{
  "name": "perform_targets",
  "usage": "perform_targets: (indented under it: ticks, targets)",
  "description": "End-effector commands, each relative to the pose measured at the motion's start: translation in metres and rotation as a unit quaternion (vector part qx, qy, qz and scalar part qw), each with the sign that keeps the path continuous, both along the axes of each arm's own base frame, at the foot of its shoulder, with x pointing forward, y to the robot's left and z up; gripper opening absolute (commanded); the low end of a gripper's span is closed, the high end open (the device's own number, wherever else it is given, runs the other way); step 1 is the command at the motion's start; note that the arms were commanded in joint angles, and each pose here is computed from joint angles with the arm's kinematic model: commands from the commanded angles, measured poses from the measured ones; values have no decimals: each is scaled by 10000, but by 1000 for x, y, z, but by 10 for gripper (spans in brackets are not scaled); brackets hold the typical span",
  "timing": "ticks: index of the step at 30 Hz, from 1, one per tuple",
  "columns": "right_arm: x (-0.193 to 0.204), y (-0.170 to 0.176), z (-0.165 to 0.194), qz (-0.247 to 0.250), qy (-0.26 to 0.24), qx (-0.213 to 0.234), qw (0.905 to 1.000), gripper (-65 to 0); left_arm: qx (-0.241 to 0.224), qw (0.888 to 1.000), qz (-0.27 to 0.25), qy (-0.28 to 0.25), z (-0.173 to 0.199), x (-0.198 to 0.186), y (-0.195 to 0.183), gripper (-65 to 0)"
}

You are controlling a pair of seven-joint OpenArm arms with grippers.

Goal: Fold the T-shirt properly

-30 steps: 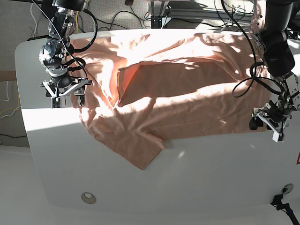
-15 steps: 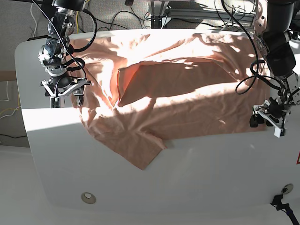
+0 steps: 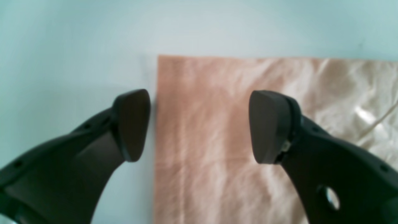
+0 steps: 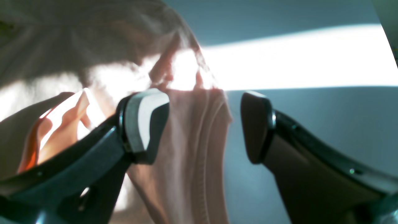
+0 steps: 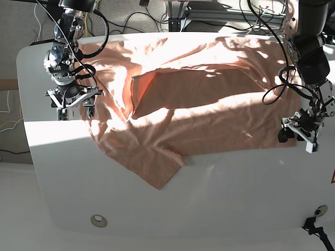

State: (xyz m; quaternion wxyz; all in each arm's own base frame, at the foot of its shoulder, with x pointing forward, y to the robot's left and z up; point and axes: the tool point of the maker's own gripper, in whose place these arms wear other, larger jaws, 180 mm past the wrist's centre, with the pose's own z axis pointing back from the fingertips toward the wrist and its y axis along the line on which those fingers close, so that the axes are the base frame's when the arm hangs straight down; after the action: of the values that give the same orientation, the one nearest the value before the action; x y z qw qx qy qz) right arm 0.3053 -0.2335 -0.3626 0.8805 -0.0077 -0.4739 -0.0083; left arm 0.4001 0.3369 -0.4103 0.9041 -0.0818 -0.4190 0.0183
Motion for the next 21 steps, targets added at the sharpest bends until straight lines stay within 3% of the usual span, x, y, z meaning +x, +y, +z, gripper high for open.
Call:
perform_targets:
  ticks: [1,5,14,18,21]
  targets:
    - [9,-2,15,22,-284,-27,9996,-259,-25,10000,28,-83,8,5,5,-179]
    - [9,-3,16,25,-284,-42,9996,-259,-173,9998,-63,-95,2,10,-15,-189]
    - [44,-6,24,-57,-489,112,9987,-259,-193,9997,-64,-122,3,11,-16,-549]
    - [86,-8,28,-147,-576,386,9975,-256,-193,9997,-64,-115,2,11,-16,-647]
    - [119,14,27,121,-515,545,9971,-256,-193,9997,-64,-115,2,11,-16,-650]
